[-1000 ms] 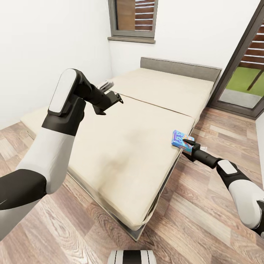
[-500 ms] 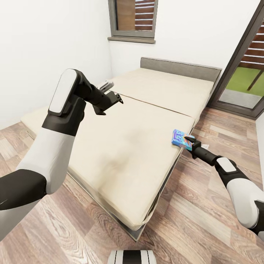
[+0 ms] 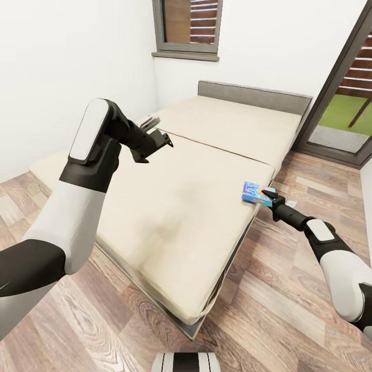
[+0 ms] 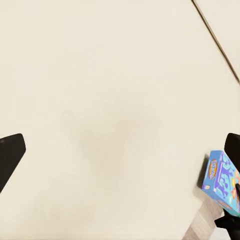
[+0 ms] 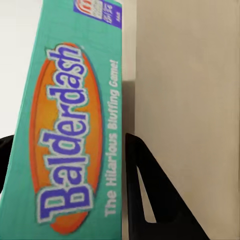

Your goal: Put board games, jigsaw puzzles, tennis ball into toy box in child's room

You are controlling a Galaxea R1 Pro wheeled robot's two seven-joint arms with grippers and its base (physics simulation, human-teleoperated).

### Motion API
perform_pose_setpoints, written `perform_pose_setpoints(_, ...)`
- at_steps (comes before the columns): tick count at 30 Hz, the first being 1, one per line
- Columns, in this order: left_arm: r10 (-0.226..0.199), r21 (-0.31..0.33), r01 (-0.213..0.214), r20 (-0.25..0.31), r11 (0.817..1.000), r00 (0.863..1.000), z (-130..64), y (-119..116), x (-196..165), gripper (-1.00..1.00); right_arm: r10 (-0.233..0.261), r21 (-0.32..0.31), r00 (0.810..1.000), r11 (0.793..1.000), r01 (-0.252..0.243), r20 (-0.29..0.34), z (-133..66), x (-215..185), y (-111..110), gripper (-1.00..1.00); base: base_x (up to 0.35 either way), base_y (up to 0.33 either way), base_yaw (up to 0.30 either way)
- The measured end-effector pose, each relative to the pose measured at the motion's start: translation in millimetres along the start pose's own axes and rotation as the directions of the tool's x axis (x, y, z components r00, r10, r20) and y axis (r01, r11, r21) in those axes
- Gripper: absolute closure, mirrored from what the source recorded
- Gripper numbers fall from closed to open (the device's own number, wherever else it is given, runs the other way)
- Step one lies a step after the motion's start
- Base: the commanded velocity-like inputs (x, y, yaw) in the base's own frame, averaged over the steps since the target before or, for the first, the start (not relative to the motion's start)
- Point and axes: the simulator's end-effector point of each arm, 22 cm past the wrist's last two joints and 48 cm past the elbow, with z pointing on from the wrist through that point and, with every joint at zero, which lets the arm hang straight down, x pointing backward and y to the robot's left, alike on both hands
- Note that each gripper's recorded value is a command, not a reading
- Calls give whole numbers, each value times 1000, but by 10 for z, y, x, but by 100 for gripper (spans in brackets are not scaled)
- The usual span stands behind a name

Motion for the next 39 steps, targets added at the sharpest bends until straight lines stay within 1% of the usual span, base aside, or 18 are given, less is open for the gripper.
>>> perform_pose_setpoints(3,0,0,0,0,1000,1000,1,1,1,-100,-9,0,1000,1000,9,1,-1,-5,7,100,0,0,0)
perform_pose_setpoints(6,0,-1,0,0,1000,1000,5,5,2,-100,-31,2,1000,1000,31,0,-5,-17,26,100,0,0,0)
perform_pose_setpoints(7,-36,55,36,15,998,999,-45,197,186,-100,-118,-24,993,993,118,-17,-233,44,75,100,0,0,0)
perform_pose_setpoints(8,-58,24,59,-34,998,998,141,424,437,-100,-155,-52,988,987,155,2,-263,-27,241,100,0,0,0)
perform_pose_setpoints(9,-61,29,62,-30,998,998,119,419,419,-100,-151,-61,989,987,151,3,-267,-35,279,100,0,0,0)
perform_pose_setpoints(10,-63,29,64,-31,998,998,123,435,426,-100,-160,-53,987,986,159,0,-265,-29,257,100,0,0,0)
perform_pose_setpoints(17,-74,31,76,-39,997,996,129,526,439,-100,-156,-55,988,986,156,-4,-265,-18,266,100,0,0,0)
perform_pose_setpoints(25,-93,31,96,-66,995,993,166,658,505,-100,-150,-64,989,987,148,-12,-227,57,289,100,0,0,0)
perform_pose_setpoints(28,-98,27,100,-71,995,993,178,696,529,-100,-158,-75,987,985,157,-7,-230,42,350,100,0,0,0)
perform_pose_setpoints(30,-97,26,99,-69,995,993,172,703,528,-100,-173,-86,985,981,172,-2,-233,30,419,100,0,0,0)
perform_pose_setpoints(34,-72,42,74,-40,996,997,81,647,489,-100,-251,-98,967,964,246,-35,-207,184,552,100,0,0,0)
perform_pose_setpoints(36,-65,46,67,-36,997,997,62,666,509,-100,-302,-115,951,949,293,-69,-177,324,664,100,0,0,0)
perform_pose_setpoints(39,-61,53,63,-31,997,998,40,722,568,-100,-371,-142,920,925,353,-129,-149,555,816,100,0,0,0)
